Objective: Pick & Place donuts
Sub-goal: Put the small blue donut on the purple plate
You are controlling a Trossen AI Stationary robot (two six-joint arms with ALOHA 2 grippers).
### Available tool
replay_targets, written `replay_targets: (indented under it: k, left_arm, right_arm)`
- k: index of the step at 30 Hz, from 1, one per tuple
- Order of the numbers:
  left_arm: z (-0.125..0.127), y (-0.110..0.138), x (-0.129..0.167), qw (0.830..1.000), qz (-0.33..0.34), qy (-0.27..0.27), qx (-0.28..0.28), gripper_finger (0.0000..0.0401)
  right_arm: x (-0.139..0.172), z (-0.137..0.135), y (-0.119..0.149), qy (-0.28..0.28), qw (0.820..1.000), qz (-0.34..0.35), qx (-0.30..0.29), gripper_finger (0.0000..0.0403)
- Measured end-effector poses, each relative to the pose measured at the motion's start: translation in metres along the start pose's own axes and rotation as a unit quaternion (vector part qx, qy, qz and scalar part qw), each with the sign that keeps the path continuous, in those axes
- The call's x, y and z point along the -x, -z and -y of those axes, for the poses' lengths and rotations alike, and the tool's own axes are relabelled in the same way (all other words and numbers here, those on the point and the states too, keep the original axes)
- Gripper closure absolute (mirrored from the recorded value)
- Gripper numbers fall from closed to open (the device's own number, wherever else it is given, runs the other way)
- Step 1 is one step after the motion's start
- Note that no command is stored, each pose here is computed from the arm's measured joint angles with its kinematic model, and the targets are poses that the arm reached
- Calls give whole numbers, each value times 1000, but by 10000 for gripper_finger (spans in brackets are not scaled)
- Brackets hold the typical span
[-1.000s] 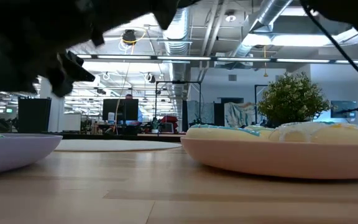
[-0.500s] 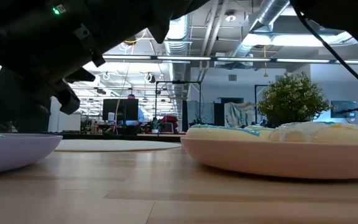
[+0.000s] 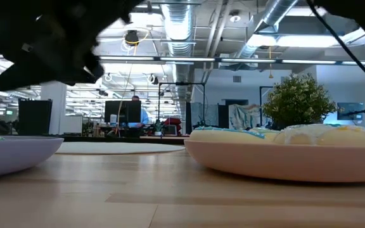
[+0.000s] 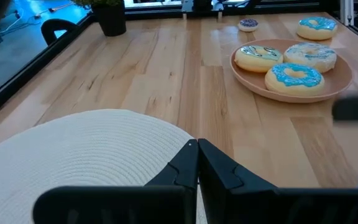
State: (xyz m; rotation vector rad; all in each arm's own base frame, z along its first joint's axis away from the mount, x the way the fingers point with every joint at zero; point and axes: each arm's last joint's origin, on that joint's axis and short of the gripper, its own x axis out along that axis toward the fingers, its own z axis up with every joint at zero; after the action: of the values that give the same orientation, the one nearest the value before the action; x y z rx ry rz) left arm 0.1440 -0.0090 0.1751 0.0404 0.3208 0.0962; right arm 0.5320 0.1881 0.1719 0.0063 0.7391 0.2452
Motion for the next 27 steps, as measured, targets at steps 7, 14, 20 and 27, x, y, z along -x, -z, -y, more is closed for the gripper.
replay_targets:
  k: [7,14,20,27]
  left_arm:
    - [2,0,0,999,-4,36,24,401]
    - [3,0,0,998,-4,57,24,401]
    - [3,0,0,998,-3,57,24,401]
    - [3,0,0,998,-3,57,24,401]
  right_arm:
    - [45,0,-12,13,997,-68,-25,154]
    - [72,-13,12,146,968,-191,-72,154]
    - [91,-44,36,212,936,-274,-63,154]
    - [128,-76,43,278,915,-284,-67,154]
